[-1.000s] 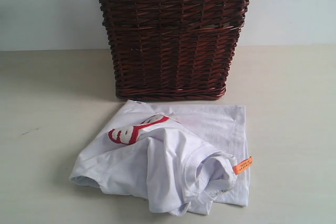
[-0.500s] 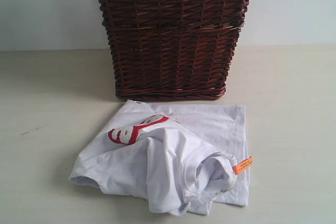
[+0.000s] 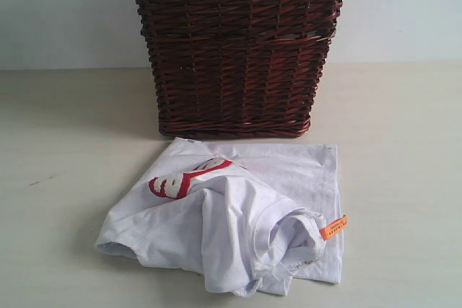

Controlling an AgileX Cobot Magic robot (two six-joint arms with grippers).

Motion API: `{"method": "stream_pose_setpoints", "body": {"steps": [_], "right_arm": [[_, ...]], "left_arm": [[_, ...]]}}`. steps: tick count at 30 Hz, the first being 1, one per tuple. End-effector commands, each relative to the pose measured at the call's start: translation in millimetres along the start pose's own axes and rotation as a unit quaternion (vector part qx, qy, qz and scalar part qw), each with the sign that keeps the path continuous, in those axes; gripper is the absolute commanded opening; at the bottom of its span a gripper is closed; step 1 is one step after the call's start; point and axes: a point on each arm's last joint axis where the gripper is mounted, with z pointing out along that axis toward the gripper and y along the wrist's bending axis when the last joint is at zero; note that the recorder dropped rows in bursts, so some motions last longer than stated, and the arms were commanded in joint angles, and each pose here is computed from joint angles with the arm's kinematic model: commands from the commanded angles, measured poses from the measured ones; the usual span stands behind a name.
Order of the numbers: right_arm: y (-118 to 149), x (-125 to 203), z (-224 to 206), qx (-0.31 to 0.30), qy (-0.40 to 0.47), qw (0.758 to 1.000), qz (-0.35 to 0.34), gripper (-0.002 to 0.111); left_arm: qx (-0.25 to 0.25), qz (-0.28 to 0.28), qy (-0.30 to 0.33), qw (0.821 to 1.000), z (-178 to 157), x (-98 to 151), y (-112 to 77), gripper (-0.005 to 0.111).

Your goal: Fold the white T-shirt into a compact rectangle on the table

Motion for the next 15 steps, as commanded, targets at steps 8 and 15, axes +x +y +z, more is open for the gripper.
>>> {"method": "stream_pose_setpoints", "body": {"steps": [8, 15], "right_arm": [[0, 0, 0, 0.002, -0.006, 1.000, -0.002, 0.016], [0, -11, 24, -0.004, 0.099, 0.994, 0.055, 0.016]], "left_arm": [[-0.002, 0.003, -0.004, 1.000, -1, -1, 0.3, 0.000], [-0.002, 0.003, -0.004, 1.000, -1, -1, 0.3, 0.000]]}}
